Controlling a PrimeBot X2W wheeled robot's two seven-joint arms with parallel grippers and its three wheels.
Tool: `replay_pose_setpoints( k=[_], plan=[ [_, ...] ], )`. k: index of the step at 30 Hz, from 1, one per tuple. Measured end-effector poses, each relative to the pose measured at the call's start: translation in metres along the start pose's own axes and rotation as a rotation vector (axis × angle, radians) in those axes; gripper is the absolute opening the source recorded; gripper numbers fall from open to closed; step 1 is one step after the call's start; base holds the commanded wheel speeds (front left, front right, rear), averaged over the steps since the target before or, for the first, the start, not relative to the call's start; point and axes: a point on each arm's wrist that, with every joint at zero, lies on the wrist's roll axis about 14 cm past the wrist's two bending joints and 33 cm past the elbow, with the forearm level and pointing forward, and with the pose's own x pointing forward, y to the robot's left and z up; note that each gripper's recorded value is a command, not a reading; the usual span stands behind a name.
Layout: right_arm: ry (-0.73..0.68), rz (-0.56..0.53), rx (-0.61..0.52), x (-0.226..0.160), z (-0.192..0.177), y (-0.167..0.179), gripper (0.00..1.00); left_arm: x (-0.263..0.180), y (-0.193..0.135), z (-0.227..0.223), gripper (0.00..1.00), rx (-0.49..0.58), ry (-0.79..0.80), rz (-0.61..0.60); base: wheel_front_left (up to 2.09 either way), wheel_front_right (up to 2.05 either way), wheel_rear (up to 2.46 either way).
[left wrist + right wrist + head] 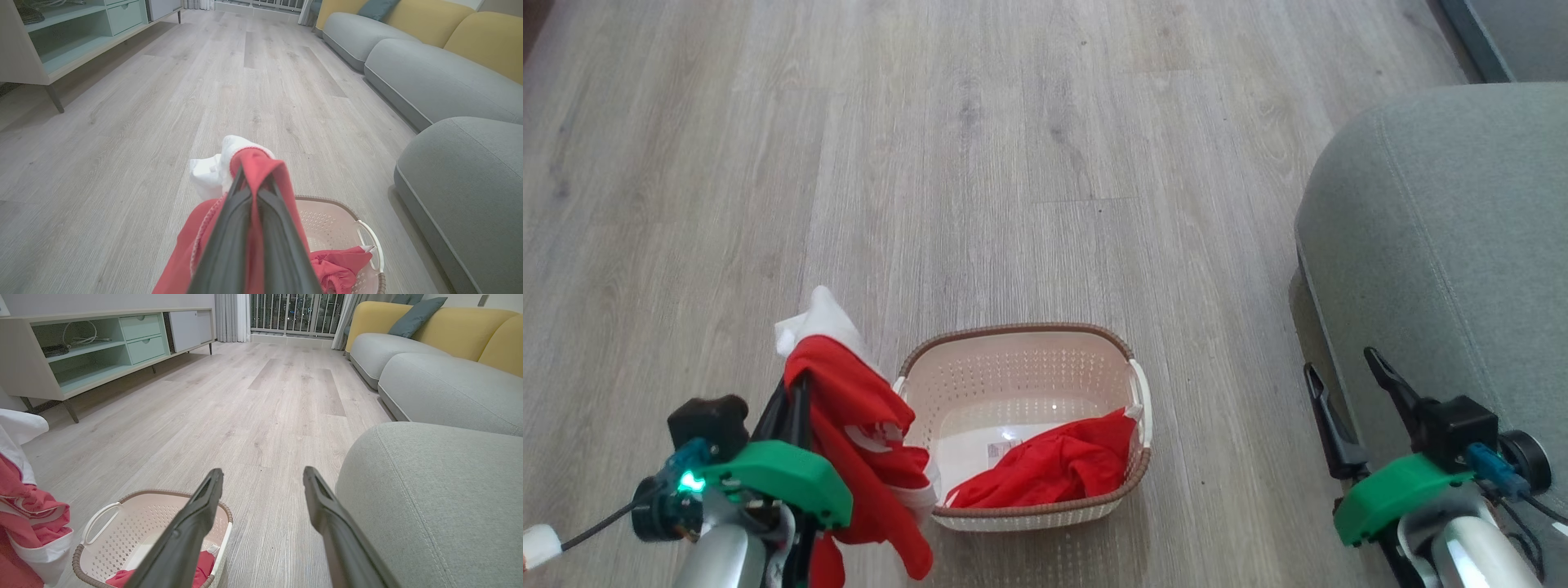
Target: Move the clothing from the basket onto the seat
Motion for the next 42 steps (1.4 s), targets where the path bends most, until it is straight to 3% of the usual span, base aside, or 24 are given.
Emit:
replay_pose_setpoints(
  k=[11, 16, 26, 34, 42],
  plan=[
    [-0.025, 0.037, -0.007, 0.004, 0.008, 0.011, 1.0, 0.0, -0.003, 0.004, 0.0, 0.005, -0.009, -0.009, 0.0, 0.0, 0.0],
    [-0.089, 0.194, -0.031, 0.018, 0.03, 0.061, 1.0, 0.003, -0.023, 0.015, 0.0, -0.002, -0.033, -0.087, 0.0, 0.0, 0.0],
    [-0.175, 0.533, -0.098, 0.034, 0.063, 0.16, 1.0, -0.003, -0.11, 0.052, 0.0, 0.007, -0.109, -0.385, 0.0, 0.0, 0.0],
    [-0.172, 0.688, -0.19, 0.033, 0.066, 0.191, 1.0, -0.021, -0.156, 0.055, 0.0, 0.049, -0.107, -0.571, 0.0, 0.0, 0.0],
    [-0.094, 0.785, -0.269, 0.023, 0.043, 0.197, 1.0, -0.033, -0.167, 0.047, 0.0, 0.023, -0.066, -0.653, 0.0, 0.0, 0.0]
  ],
)
